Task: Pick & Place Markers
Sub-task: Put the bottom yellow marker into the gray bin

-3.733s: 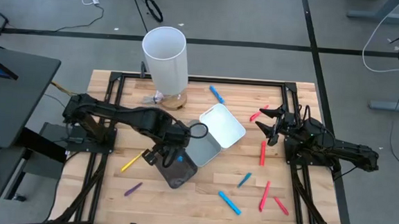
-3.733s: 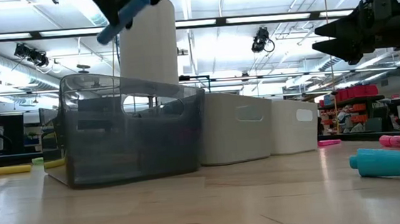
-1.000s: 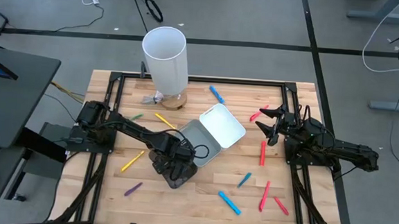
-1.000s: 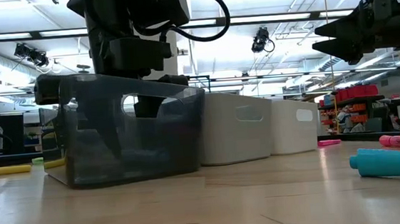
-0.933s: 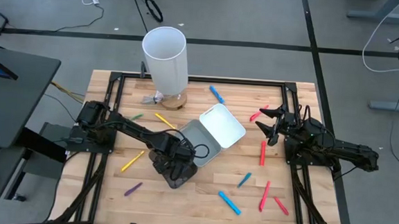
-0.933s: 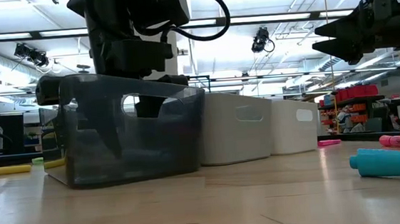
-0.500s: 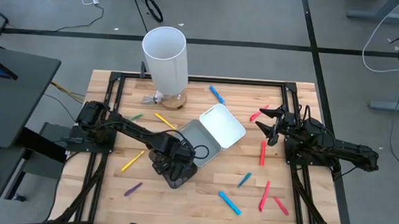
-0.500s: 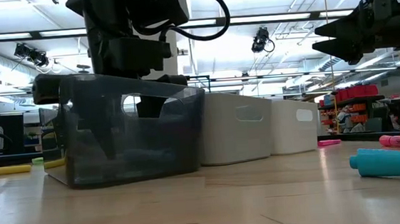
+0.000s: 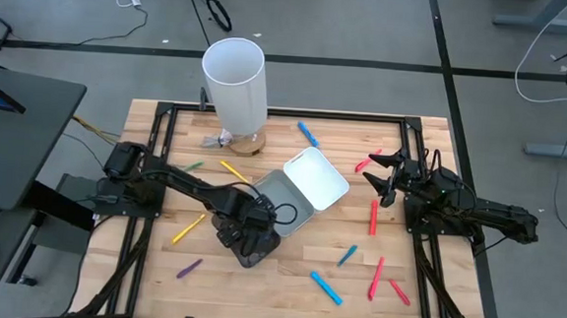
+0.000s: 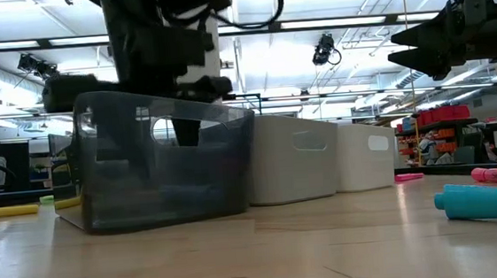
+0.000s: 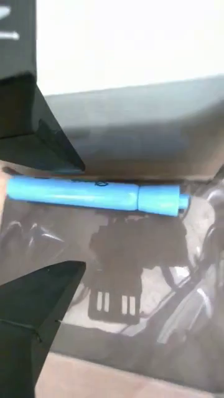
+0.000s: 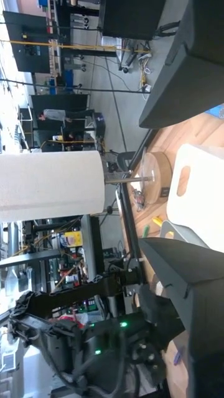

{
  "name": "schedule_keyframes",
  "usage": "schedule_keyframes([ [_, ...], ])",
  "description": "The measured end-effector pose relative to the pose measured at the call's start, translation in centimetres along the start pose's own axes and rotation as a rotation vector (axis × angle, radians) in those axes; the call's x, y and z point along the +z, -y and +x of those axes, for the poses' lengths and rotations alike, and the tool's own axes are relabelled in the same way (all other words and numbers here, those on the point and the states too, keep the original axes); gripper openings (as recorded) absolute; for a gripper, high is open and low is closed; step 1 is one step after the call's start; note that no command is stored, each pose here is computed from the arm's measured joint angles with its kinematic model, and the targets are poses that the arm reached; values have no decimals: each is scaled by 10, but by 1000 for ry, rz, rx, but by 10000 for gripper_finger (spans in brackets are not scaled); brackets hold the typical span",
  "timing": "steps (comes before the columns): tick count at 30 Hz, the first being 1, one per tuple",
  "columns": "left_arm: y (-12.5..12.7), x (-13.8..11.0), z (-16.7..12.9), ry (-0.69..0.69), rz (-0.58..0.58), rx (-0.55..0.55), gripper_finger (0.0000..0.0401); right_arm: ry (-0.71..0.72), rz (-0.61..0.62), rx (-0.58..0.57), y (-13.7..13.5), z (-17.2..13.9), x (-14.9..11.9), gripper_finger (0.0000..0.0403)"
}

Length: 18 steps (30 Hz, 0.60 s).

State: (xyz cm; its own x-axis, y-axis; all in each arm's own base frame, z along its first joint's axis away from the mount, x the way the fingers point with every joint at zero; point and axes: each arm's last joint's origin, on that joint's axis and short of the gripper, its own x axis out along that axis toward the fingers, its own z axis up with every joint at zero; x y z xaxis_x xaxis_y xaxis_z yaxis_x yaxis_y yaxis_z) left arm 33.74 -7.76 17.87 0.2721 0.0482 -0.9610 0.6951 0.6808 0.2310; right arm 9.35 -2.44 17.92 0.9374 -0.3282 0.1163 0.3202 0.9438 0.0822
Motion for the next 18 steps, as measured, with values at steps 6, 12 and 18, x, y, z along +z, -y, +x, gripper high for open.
schedule_keyframes([
  [6, -4, -1, -26, 40, -99, 14, 248, 1, 0, 0, 0, 0, 0, 302],
  [12, -6, -4, -55, 84, -168, 45, 248, 1, 0, 0, 0, 0, 0, 302],
  [18, -7, -11, -86, 109, -267, 89, 248, 2, 0, 0, 0, 0, 0, 302],
])
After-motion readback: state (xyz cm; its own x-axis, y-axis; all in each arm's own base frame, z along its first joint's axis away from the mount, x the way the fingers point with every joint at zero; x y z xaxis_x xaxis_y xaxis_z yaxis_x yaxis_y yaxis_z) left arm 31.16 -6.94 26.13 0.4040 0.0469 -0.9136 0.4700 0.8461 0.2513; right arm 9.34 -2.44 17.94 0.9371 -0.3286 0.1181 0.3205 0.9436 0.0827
